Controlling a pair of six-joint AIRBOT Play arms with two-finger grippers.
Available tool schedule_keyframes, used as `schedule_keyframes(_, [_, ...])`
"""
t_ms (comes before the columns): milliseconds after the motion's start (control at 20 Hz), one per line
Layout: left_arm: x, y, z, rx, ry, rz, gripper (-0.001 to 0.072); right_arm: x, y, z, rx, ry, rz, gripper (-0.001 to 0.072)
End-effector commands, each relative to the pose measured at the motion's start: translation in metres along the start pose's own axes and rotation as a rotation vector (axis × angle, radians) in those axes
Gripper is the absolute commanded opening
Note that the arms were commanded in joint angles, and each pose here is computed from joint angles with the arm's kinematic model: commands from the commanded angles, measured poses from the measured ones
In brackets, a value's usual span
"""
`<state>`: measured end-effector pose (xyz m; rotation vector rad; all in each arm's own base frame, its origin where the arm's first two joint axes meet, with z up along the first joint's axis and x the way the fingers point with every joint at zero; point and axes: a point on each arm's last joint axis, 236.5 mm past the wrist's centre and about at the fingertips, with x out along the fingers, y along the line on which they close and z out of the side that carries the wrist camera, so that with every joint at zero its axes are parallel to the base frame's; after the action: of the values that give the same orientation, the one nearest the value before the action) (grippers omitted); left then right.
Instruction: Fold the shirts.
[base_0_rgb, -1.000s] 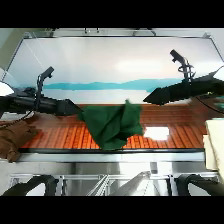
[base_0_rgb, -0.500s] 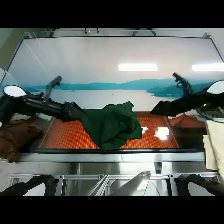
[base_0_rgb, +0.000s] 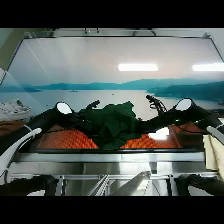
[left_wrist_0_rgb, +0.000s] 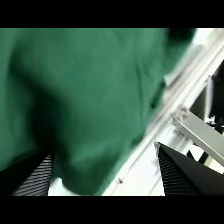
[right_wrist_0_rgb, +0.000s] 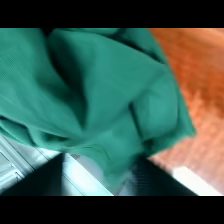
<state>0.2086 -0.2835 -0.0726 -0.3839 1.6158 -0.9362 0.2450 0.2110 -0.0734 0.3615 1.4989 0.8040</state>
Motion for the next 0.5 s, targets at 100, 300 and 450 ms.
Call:
schedule_keyframes(100, [0.009, -0.012, 0.026, 0.052, 0.035, -0.016, 0.0245, 0.01, 0.017, 0.007, -0.048, -0.029, 0.07, 0.0026])
schedule_keyframes(300, [-0.024, -0.039, 0.049, 0.144, -0.027, -0.042, 0.0, -0.007, 0.018, 0.014, -0.072, -0.058, 0.075, 0.0024])
schedule_keyframes(450, [-0.077, -0.05, 0.056, 0.167, -0.102, -0.066, 0.0, -0.06, 0.015, 0.04, -0.07, -0.173, 0.083, 0.0023])
